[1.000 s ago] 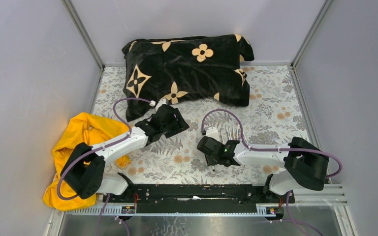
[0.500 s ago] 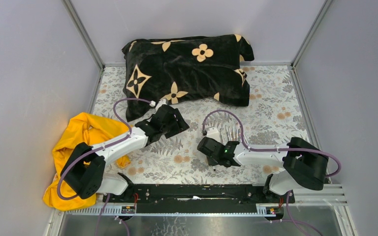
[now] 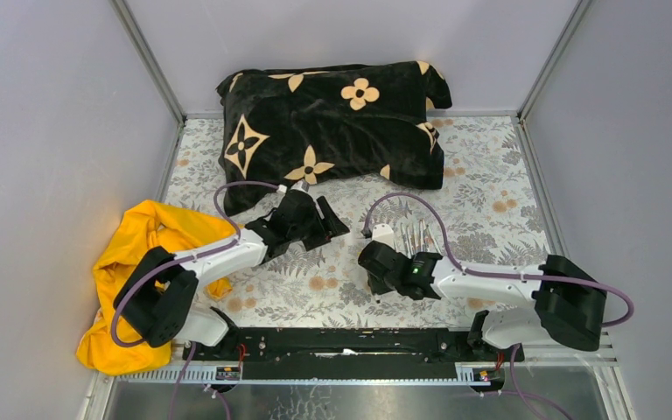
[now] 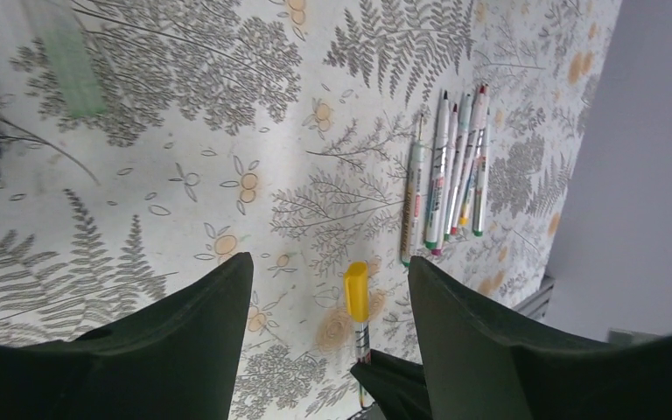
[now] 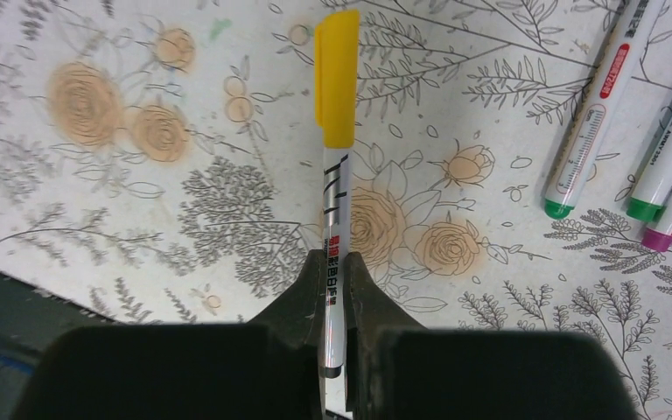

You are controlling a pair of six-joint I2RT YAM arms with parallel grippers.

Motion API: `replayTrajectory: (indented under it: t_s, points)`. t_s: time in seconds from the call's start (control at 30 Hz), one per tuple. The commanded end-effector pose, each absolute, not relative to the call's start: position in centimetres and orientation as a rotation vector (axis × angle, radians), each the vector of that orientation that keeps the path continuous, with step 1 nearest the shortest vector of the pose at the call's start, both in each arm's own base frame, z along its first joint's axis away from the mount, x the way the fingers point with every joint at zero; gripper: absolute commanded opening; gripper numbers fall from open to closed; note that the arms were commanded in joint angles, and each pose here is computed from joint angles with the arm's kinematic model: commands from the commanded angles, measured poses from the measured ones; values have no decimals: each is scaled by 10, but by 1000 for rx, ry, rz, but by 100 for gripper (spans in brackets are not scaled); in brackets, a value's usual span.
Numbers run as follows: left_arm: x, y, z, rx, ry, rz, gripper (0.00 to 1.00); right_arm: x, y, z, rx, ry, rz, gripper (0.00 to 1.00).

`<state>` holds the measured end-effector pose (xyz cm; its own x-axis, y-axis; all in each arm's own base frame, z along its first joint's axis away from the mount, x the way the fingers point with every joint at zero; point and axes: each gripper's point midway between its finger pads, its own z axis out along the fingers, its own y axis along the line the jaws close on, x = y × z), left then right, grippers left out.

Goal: Open the pen caps

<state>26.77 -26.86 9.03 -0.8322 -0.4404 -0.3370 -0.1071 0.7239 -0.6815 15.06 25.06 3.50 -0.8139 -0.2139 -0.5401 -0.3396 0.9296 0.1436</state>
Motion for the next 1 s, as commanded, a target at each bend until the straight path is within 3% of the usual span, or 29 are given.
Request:
replayTrajectory:
  t_s: [0.0,0.97]
  points:
    - [265,-294,104,-364,2390,-1113,72,151,269,64,-397,2480,457,0]
    - [244,-316,107,-347,2380,-1293,65,172,310,106,-400,2367,569,0]
